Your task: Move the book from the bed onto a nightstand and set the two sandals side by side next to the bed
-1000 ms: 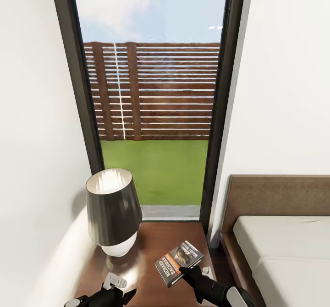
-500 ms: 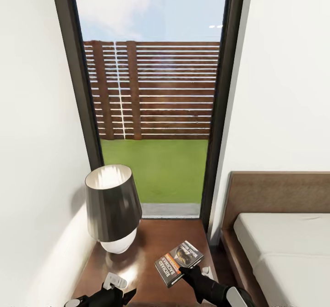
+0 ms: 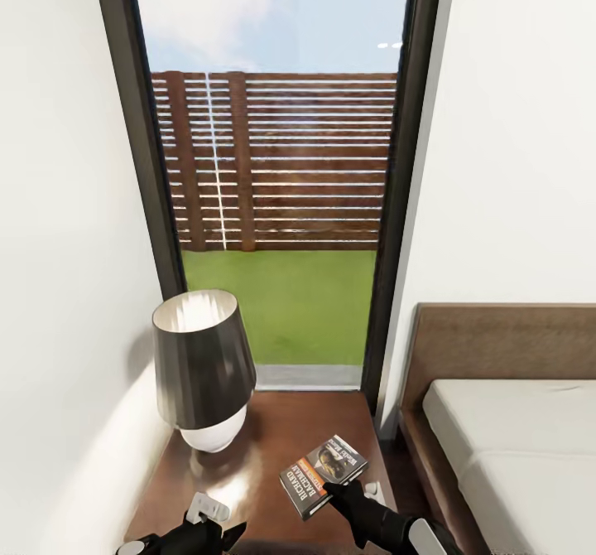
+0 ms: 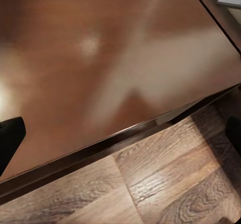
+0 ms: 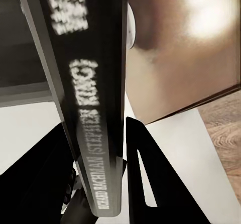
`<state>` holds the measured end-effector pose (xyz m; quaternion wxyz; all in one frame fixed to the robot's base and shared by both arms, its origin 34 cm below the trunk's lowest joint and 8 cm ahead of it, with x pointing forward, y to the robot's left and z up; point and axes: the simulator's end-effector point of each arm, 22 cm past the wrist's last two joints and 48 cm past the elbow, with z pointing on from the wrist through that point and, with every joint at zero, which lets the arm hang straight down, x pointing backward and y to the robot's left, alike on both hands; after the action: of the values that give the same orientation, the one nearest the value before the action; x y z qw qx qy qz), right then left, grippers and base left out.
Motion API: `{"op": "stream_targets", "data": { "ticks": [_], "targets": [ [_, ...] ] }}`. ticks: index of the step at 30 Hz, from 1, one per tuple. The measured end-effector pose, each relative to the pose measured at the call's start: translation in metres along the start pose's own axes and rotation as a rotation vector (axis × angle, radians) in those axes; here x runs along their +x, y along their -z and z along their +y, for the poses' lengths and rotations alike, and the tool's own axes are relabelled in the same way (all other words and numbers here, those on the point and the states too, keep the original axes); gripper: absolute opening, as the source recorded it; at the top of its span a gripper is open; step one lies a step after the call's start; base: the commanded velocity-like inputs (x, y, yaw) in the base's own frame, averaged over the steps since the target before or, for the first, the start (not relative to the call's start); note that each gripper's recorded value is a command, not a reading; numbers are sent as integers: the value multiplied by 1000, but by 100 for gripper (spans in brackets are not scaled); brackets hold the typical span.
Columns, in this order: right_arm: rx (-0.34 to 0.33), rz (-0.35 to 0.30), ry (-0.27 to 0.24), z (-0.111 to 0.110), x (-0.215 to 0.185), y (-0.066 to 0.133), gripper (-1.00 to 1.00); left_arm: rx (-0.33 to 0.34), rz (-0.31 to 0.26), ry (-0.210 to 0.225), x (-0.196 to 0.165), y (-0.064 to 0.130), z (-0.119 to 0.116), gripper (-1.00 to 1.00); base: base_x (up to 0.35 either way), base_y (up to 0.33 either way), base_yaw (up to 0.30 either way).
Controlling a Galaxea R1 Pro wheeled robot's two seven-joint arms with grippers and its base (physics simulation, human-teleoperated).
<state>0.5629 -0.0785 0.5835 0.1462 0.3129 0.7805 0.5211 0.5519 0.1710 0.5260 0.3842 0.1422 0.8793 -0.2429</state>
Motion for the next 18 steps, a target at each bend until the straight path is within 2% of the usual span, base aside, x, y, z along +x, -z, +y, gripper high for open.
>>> {"op": "stream_targets", "data": {
  "ticks": [10, 18],
  "targets": [
    [0, 0, 0, -19, 0, -7, -100, 0, 0, 0, 16, -10, 5, 100, 0, 0, 0],
    [-2, -1, 0, -18, 0, -7, -100, 0, -1, 0, 16, -10, 5, 100, 0, 0, 0]
  ]
}}
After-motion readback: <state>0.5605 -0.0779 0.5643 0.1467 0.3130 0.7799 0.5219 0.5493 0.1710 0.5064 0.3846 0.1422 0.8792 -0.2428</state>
